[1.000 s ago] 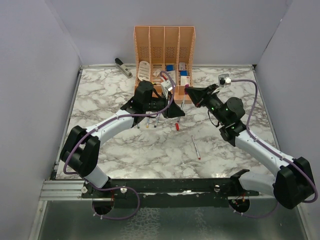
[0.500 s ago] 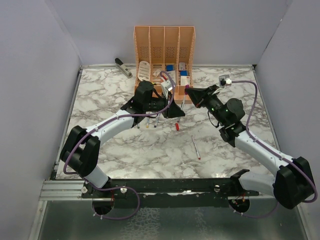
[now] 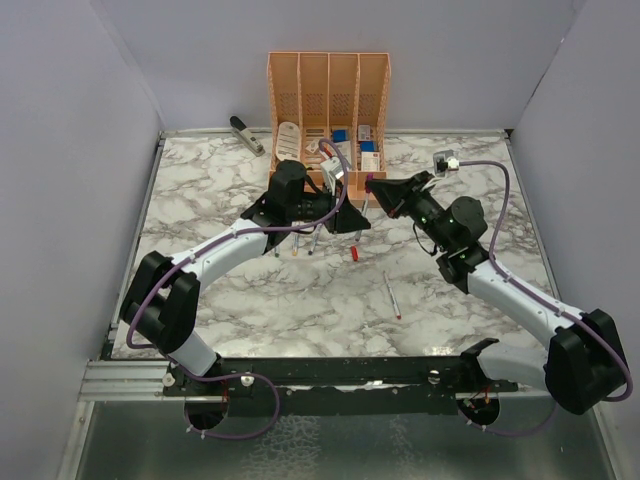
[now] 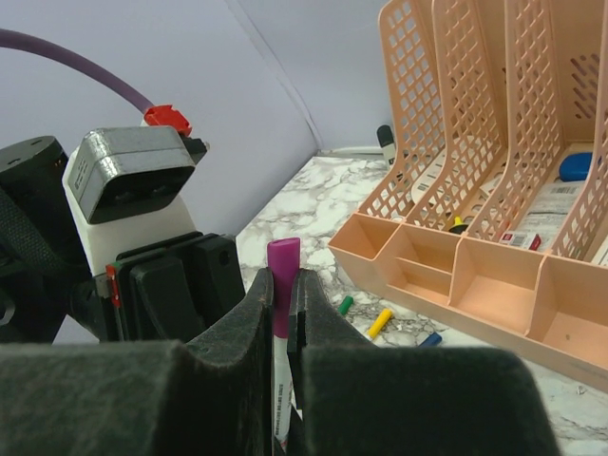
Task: Insert the pens into the pen caps
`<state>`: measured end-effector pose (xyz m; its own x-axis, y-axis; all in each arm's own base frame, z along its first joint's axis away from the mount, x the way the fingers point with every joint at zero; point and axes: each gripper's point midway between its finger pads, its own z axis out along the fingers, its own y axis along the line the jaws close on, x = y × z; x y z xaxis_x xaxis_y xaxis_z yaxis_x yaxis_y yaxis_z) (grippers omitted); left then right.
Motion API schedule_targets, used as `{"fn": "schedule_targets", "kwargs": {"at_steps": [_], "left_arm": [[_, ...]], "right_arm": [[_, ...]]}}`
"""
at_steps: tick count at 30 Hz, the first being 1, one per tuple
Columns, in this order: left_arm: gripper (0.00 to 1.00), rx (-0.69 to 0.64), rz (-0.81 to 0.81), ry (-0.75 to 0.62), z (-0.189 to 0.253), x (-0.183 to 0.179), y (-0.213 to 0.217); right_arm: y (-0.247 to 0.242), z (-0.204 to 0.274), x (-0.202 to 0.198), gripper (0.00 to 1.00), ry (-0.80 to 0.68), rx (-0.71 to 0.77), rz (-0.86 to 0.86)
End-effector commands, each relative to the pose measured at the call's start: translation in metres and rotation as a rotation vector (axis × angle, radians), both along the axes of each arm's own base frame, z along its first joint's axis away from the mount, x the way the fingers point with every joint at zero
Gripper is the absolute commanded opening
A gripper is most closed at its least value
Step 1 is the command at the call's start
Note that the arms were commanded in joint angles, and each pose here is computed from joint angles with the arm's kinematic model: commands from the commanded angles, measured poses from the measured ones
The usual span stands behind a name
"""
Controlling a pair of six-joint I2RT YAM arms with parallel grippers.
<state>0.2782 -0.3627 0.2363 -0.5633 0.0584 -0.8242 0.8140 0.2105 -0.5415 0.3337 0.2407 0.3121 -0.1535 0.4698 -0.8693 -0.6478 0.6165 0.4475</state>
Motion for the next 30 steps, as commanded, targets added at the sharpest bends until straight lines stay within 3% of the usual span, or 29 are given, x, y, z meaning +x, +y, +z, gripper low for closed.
{"fn": "schedule_targets", "kwargs": {"at_steps": [1, 8, 21, 30], "left_arm": [[0.0, -0.042, 0.012, -0.059, 0.022, 0.007, -0.006], [0.0, -0.049, 0.064, -0.09, 0.03, 0.014, -0.003], [0.0, -0.09, 0.2, -0.159, 0.056, 0.04, 0.003], [0.0, -0.155, 0.379, -0.231, 0.09, 0.069, 0.035]], "right_arm": [[0.011, -0.013, -0.009, 0.01, 0.025, -0.017, 0.07], [0.015, -0.027, -0.015, 0.01, 0.072, -0.047, 0.108], [0.047, -0.065, -0.045, 0.01, 0.194, -0.119, 0.358], [0.061, -0.108, -0.052, 0.01, 0.3, -0.272, 0.338]]}}
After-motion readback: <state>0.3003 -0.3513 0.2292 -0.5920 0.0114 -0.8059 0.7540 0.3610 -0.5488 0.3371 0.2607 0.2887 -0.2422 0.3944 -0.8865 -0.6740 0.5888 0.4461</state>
